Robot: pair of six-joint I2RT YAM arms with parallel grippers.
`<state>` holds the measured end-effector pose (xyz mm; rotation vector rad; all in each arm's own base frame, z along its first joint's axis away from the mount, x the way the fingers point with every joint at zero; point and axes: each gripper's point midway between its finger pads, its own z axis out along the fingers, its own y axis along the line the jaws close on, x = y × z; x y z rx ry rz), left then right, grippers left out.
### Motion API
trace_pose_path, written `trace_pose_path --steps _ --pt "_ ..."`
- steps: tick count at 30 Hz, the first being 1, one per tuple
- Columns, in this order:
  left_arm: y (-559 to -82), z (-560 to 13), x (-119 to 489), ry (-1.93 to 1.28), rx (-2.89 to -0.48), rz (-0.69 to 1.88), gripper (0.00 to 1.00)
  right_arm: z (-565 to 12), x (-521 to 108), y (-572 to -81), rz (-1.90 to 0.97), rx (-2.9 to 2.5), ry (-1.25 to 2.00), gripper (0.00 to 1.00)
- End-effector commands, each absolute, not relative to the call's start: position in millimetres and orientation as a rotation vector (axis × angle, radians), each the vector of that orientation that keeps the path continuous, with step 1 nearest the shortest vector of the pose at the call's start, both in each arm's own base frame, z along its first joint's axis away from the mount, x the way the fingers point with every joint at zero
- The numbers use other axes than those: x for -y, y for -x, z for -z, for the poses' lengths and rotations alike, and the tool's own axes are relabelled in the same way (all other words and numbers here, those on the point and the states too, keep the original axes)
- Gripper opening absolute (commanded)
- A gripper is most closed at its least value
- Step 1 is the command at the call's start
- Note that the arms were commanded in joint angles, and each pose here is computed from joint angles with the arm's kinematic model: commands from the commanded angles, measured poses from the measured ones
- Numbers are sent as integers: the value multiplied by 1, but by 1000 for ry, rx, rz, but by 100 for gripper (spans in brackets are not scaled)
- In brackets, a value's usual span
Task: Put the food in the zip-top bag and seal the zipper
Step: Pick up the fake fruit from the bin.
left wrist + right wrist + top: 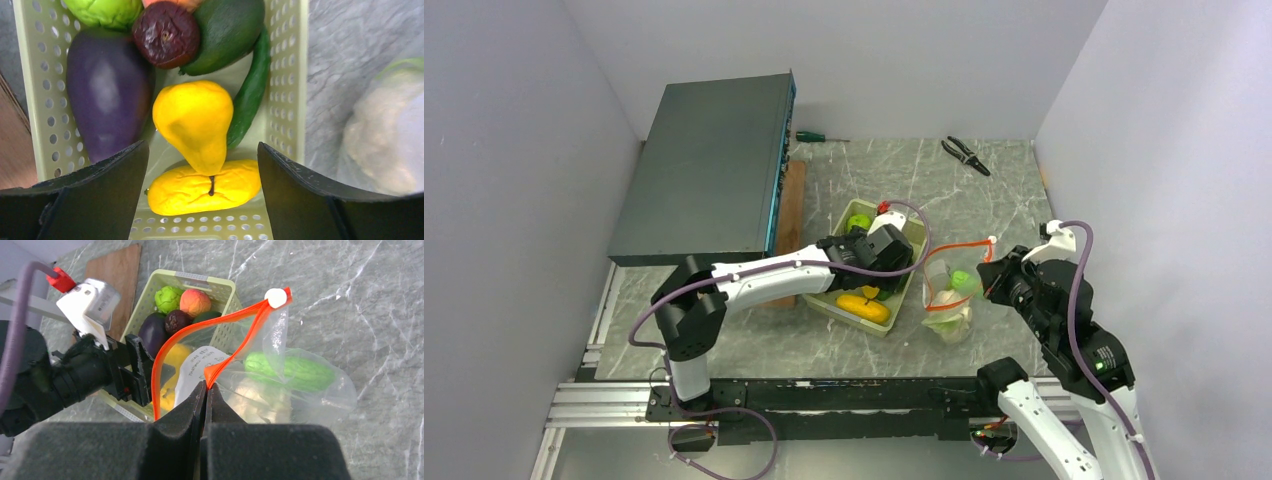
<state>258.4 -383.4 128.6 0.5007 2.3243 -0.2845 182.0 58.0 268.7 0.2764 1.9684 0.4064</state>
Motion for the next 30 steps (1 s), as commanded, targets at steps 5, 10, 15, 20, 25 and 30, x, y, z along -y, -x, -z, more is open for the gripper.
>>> trace_pose_path --steps 5,10,15,20,25,30 --pt "-269 -113 382 -460 -2312 249 89 -286 -65 -183 -468 -1930 -276 0" --pt "-272 -93 386 -496 -2332 206 89 -286 -66 -183 -463 -1945 -266 0" --pt "-275 -82 391 -498 -2334 214 86 -291 -65 -183 -456 -1943 -262 0" --pt "-275 -69 387 -515 -2350 169 83 -287 -68 -184 -469 -1951 -260 0" --pt "-270 -56 389 -550 -2381 176 71 -283 -70 -186 -468 -1976 -252 0" --pt "-268 -69 390 -557 -2362 213 50 -287 -71 -185 -474 -1963 -244 0"
